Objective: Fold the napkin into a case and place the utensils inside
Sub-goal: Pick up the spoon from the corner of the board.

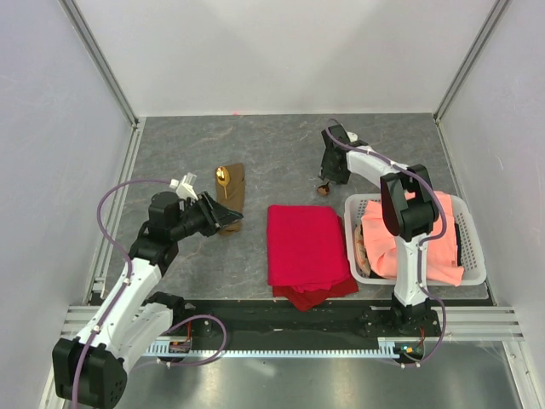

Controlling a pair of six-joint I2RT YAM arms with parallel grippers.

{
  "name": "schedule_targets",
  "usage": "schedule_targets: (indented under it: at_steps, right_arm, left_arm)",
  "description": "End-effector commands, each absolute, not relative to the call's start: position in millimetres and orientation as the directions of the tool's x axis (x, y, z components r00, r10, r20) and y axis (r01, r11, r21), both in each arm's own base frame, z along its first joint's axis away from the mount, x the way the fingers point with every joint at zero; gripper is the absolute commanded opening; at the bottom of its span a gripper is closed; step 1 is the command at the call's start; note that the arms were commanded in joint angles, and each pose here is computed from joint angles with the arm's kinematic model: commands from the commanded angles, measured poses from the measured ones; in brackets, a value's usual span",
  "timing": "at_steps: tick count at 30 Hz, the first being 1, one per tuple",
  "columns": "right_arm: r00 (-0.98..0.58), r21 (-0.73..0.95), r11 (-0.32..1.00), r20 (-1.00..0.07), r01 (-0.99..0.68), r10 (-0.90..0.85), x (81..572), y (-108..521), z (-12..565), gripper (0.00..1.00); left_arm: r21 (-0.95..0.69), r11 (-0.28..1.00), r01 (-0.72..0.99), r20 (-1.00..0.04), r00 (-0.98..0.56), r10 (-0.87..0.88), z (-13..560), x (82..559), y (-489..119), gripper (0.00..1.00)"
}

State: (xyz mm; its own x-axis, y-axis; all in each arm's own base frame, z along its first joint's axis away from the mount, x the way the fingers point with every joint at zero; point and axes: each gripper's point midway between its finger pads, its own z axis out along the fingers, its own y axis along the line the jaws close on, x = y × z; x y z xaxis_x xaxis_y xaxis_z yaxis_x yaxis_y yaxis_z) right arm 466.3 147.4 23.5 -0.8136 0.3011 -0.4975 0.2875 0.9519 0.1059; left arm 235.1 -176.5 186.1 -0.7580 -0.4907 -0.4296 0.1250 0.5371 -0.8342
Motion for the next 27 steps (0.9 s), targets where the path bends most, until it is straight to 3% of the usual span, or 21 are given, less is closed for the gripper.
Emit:
schedule_targets:
  at_steps: [1,4,6,7,8,9,13,15,16,17,18,22,23,27]
  right_arm:
    - [-0.829,0.114,0.964,-0.492,0.242,0.266,478.1,156.4,8.3,0.55]
    - [-0.858,0.09,0.987,-0.487,0.135,0.162,479.8,162.2,0.7,0.54]
    - [-0.872,0.105,0.992,-0.476,0.075,0.116,481.3,169.5,-1.1,0.47]
    - [-0.884,0.081,0.996,-0.461,0.045,0.078,477.8,167.1,-4.7,0.38]
    - [-0.881,0.072,0.997,-0.468,0.03,0.06,479.7,167.0,-2.5,0.11]
    - [-0.872,0.037,0.999,-0.487,0.03,0.044,483.1,163.1,0.5,0.0]
    - [-0.807,-0.093,0.991,-0.576,-0.095,-0.131,490.1,163.1,39.3,0.0]
    - [-0.744,-0.146,0.957,-0.603,-0.252,-0.288,478.9,181.6,55.7,0.0]
    - [-0.645,-0.154,0.939,-0.691,-0.308,-0.325,479.7,206.0,94.4,0.0]
    - [-0.586,-0.239,0.881,-0.672,-0.408,-0.453,466.5,207.9,94.5,0.0]
    - [-0.47,-0.272,0.856,-0.743,-0.44,-0.477,465.3,222.2,133.8,0.0]
    - [-0.116,-0.472,0.551,-0.679,-0.689,-0.725,401.3,270.8,156.4,0.0]
    - [-0.081,-0.487,0.491,-0.646,-0.722,-0.759,388.4,270.6,149.5,0.0]
    - [0.091,-0.526,0.32,-0.613,-0.788,-0.785,354.5,277.4,172.6,0.0]
  left_arm:
    - [-0.809,0.554,0.196,-0.496,-0.732,-0.466,209.5,235.7,-176.1,0.42]
    - [-0.798,0.572,0.188,-0.503,-0.731,-0.462,213.0,236.8,-173.6,0.43]
    - [-0.798,0.575,0.181,-0.498,-0.734,-0.461,217.5,237.3,-173.7,0.44]
    - [-0.799,0.58,0.156,-0.48,-0.746,-0.461,214.9,235.9,-172.5,0.45]
    - [-0.799,0.583,0.149,-0.477,-0.747,-0.463,218.9,237.9,-172.1,0.45]
    - [-0.799,0.584,0.142,-0.471,-0.751,-0.462,219.2,238.0,-172.0,0.45]
    - [-0.788,0.597,0.152,-0.495,-0.733,-0.467,232.5,242.7,-164.0,0.47]
    - [-0.786,0.595,0.166,-0.506,-0.725,-0.467,245.2,243.7,-160.5,0.49]
    - [-0.782,0.598,0.173,-0.523,-0.704,-0.48,255.6,248.3,-153.9,0.51]
    - [-0.793,0.585,0.172,-0.508,-0.717,-0.477,258.4,247.0,-153.4,0.53]
    - [-0.801,0.572,0.177,-0.502,-0.719,-0.48,263.6,247.8,-151.3,0.54]
    - [-0.831,0.51,0.222,-0.498,-0.705,-0.505,298.8,254.6,-133.0,0.58]
    - [-0.831,0.499,0.246,-0.504,-0.713,-0.488,304.2,252.7,-134.5,0.62]
    - [-0.828,0.492,0.268,-0.513,-0.716,-0.474,314.4,258.0,-135.3,0.64]
